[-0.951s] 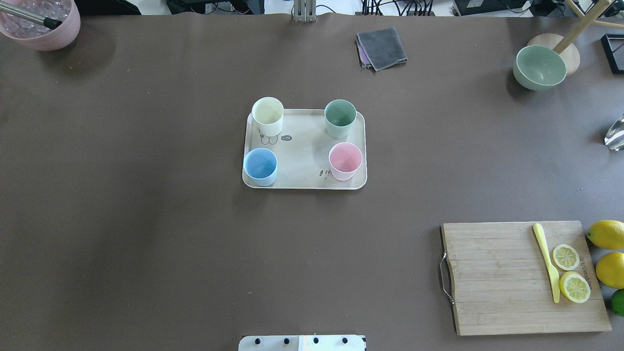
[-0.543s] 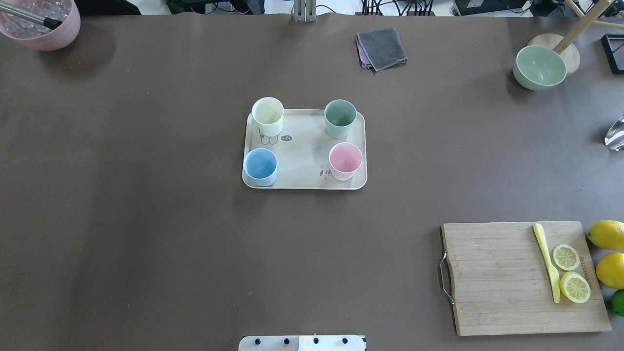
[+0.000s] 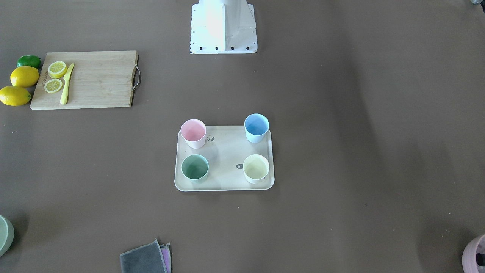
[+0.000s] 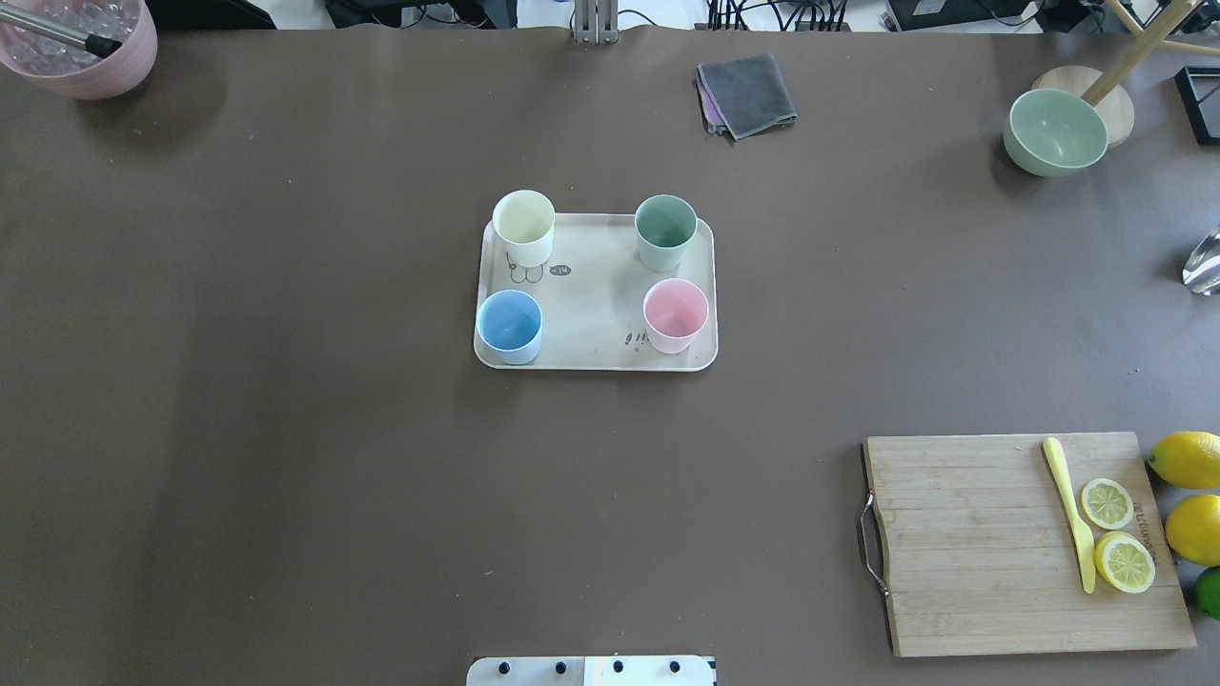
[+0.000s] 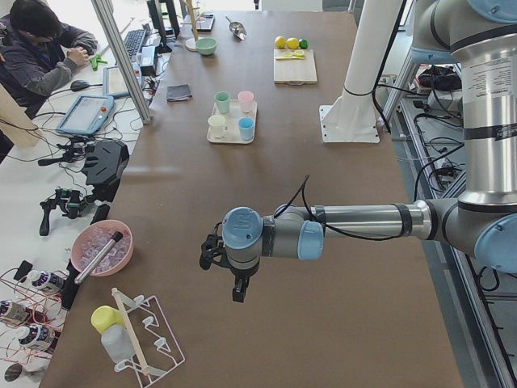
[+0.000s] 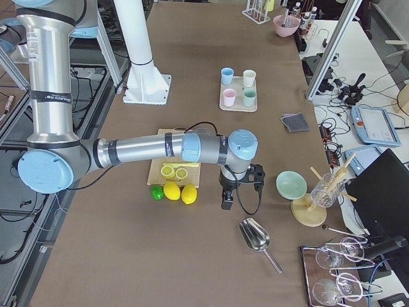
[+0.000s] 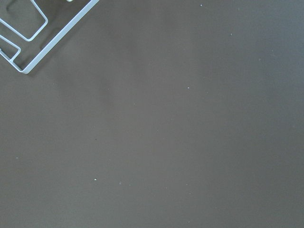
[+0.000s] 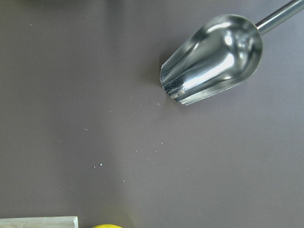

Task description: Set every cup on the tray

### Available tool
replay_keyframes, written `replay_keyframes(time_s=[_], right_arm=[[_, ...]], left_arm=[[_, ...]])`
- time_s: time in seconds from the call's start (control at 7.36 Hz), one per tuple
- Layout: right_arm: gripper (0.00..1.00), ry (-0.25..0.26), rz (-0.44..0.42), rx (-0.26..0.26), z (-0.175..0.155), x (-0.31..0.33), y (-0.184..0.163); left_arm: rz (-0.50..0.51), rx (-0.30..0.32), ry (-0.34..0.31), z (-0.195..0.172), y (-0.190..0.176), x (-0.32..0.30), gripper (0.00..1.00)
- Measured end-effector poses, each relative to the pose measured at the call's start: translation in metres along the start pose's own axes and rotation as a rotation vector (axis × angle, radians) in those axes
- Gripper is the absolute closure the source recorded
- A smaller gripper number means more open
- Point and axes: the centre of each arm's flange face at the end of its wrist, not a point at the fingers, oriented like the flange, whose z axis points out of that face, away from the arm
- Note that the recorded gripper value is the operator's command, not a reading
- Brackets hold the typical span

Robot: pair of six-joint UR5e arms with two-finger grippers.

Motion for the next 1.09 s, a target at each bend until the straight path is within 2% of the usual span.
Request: replay_keyframes(time_s=[0.41,0.68,1.09], right_arm=[[0.0,0.077,-0.034,-0.021,0.004,0.01,0.007],[0.0,0.082,-0.067,-0.034,0.01,0.016,0.012],[0.0,0.079,-0.07,-0.036,0.011,0.016,0.013]], left_arm=[[-0.003,-0.006,-0.013,0.002,-0.001,0.0,0.02],[0.002,-0.006,-0.016,0.003,0.001,0.0,0.02],[0.007,-0.003,-0.014,0.002,0.0,0.001,0.02]])
